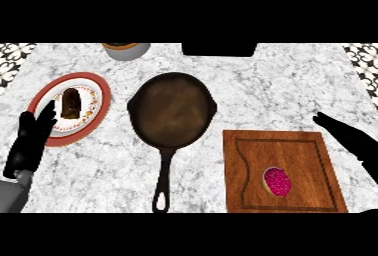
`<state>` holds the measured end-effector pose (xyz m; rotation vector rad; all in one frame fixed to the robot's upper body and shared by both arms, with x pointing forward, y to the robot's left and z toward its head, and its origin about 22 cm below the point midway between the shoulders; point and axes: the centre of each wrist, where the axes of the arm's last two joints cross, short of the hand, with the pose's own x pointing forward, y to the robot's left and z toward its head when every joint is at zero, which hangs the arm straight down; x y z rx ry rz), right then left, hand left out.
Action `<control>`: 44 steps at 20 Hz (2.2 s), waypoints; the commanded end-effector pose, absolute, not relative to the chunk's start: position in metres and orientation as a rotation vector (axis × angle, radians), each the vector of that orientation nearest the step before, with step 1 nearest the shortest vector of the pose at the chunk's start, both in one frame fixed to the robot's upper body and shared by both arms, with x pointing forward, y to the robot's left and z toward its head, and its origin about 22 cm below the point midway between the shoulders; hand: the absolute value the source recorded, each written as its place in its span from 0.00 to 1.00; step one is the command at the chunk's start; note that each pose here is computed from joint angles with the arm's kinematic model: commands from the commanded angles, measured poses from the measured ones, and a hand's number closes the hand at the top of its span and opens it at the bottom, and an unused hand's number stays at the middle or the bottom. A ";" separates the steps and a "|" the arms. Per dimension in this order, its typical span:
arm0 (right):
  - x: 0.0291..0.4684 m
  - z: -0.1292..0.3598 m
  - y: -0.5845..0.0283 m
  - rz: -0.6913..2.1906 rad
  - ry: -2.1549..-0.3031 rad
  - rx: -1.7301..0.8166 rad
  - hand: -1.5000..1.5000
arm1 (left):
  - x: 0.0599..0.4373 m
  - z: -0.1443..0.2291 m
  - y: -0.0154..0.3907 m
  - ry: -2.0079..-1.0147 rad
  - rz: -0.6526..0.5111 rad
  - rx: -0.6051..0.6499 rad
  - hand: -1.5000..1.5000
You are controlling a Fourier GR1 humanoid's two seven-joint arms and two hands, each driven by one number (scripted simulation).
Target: Pick the cupcake from the cutting board and place it in the pan
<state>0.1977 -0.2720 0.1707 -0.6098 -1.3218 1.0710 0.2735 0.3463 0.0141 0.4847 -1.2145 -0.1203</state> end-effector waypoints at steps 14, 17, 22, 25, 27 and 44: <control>0.209 0.131 -0.188 1.268 -1.028 -0.695 0.00 | 0.266 -0.004 0.355 -1.192 -0.092 0.484 0.50; 0.220 0.110 -0.188 1.300 -0.993 -0.714 0.00 | 0.269 0.000 0.350 -1.202 -0.098 0.488 0.50; 0.203 0.092 -0.198 1.344 -0.939 -0.702 0.00 | 0.268 0.006 0.347 -1.197 -0.109 0.487 0.50; 0.210 0.090 -0.193 1.325 -0.955 -0.692 0.00 | 0.270 0.013 0.337 -1.211 -0.100 0.496 0.50; 0.221 0.088 -0.179 1.328 -0.965 -0.677 0.00 | 0.277 0.012 0.347 -1.206 -0.098 0.479 0.50; 0.243 0.059 -0.186 1.313 -0.897 -0.694 0.00 | 0.267 0.022 0.355 -1.203 -0.103 0.511 0.50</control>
